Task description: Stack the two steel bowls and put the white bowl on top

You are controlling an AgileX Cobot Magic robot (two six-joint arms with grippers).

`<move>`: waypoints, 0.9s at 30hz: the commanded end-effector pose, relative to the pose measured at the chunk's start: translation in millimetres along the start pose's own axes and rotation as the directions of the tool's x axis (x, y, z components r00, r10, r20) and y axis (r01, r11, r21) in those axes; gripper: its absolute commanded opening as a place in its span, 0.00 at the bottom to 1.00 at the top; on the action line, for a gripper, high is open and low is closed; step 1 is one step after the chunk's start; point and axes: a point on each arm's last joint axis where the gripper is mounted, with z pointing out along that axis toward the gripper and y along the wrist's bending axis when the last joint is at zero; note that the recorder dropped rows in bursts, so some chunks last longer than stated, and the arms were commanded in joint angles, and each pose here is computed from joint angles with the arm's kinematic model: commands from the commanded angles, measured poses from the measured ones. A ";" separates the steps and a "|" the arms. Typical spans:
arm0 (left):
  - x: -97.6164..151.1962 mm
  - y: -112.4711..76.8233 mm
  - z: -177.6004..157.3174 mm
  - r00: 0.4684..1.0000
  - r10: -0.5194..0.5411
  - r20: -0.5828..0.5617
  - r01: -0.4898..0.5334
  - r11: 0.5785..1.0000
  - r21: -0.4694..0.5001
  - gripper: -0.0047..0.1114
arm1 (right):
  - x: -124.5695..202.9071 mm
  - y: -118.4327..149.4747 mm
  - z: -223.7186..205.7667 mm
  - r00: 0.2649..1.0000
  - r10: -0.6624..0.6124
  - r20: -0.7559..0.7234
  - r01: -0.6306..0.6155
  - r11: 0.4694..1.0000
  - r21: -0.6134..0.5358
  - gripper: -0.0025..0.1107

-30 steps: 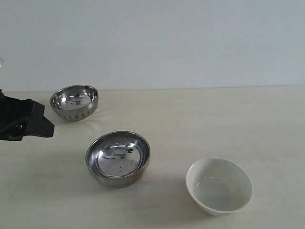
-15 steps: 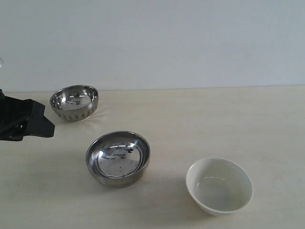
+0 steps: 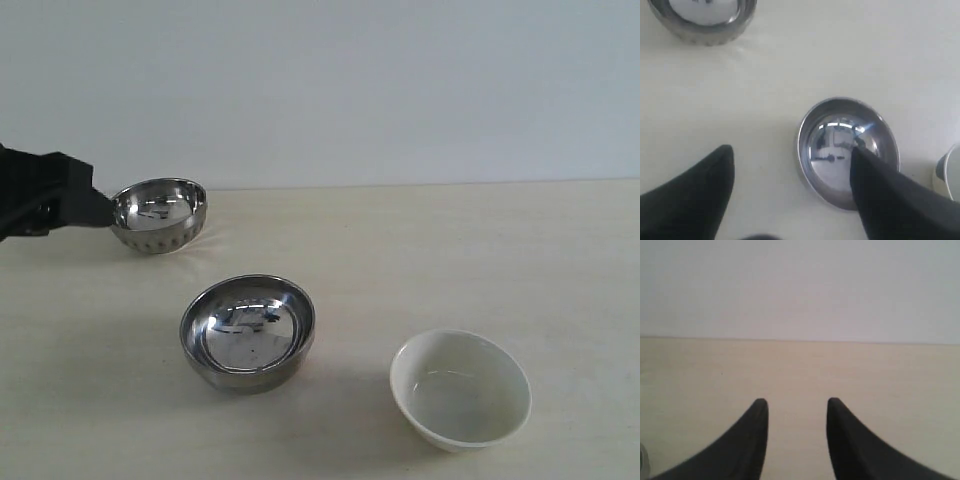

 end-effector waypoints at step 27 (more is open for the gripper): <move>-112.6 95.6 180.3 0.989 -0.080 -0.122 0.051 0.974 -0.222 0.58 | 11.0 14.8 101.9 0.986 -0.045 -0.159 0.033 0.997 -0.075 0.41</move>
